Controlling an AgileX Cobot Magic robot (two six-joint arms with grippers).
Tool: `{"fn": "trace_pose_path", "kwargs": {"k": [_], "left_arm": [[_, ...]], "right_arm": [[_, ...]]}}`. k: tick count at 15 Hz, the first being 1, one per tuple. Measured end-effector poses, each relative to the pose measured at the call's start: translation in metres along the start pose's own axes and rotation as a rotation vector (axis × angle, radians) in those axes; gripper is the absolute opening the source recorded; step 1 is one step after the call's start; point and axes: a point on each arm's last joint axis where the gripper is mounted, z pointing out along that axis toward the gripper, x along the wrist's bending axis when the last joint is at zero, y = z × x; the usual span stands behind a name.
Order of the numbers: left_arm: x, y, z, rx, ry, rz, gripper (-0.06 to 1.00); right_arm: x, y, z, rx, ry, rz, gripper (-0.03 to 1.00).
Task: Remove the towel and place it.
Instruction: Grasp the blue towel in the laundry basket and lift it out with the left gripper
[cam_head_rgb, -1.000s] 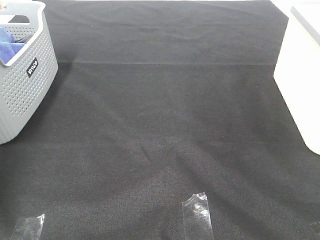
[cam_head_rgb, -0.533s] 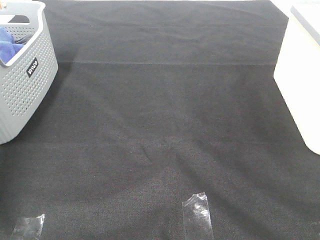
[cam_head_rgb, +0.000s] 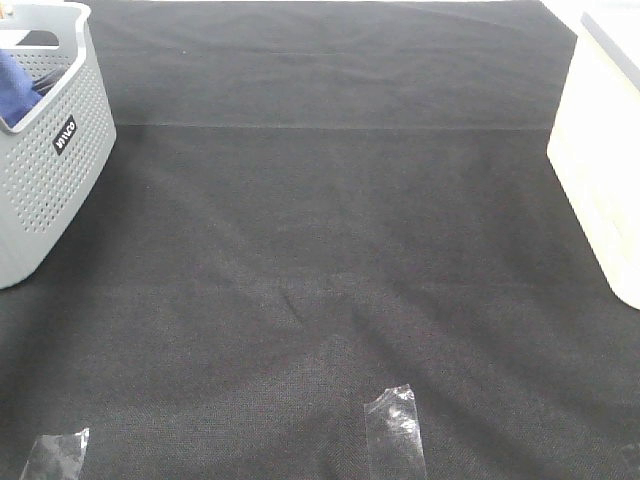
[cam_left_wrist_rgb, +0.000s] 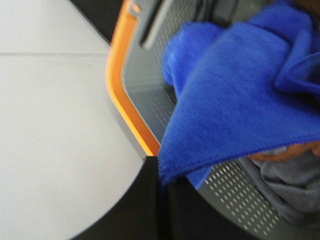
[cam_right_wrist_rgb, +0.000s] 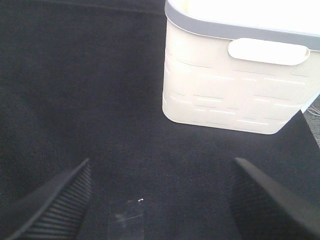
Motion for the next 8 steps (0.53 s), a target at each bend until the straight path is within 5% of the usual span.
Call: {"fn": "trace_pose_path", "kwargs": {"k": [8], "left_arm": [[-0.005,0.094,-0.154,-0.481,0.339,0.108,0.0]], "right_arm": [[0.003,0.001,0.0,-0.004,0.037,0.012,0.75]]}}
